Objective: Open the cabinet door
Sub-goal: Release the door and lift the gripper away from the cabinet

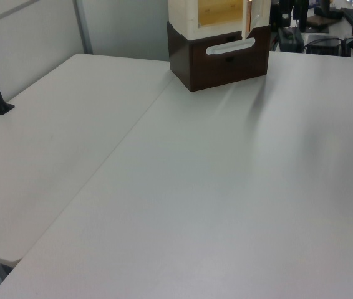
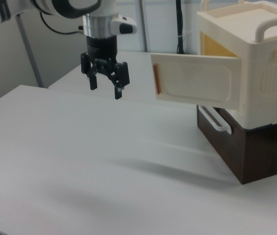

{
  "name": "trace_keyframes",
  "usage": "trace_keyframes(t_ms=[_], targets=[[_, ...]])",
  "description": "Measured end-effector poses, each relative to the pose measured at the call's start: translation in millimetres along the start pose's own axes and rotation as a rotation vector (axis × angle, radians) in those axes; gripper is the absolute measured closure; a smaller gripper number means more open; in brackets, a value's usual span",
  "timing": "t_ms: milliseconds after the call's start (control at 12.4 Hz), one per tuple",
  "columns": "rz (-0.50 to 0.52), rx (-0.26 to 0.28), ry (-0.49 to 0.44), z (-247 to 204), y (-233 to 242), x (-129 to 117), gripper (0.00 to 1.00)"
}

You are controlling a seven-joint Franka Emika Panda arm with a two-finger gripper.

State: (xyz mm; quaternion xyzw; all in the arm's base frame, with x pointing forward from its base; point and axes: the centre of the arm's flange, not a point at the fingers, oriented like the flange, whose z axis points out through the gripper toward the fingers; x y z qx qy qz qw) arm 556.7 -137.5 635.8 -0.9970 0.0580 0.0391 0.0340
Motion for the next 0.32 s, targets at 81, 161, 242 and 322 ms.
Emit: trace_keyframes(t_ms=[81, 161, 242, 322], targets=[[-0.003, -0.001, 0.006, -3.6, -1.6, -2.4, 0.00], [-0.007, -0.002, 0.010, -6.0, -3.7, -3.9, 0.00], [-0.010, -0.017, 0.006, -5.1, -5.5, -3.6, 0.00], [-0.017, -0.039, -0.002, -3.0, -8.9, -2.8, 0.00]])
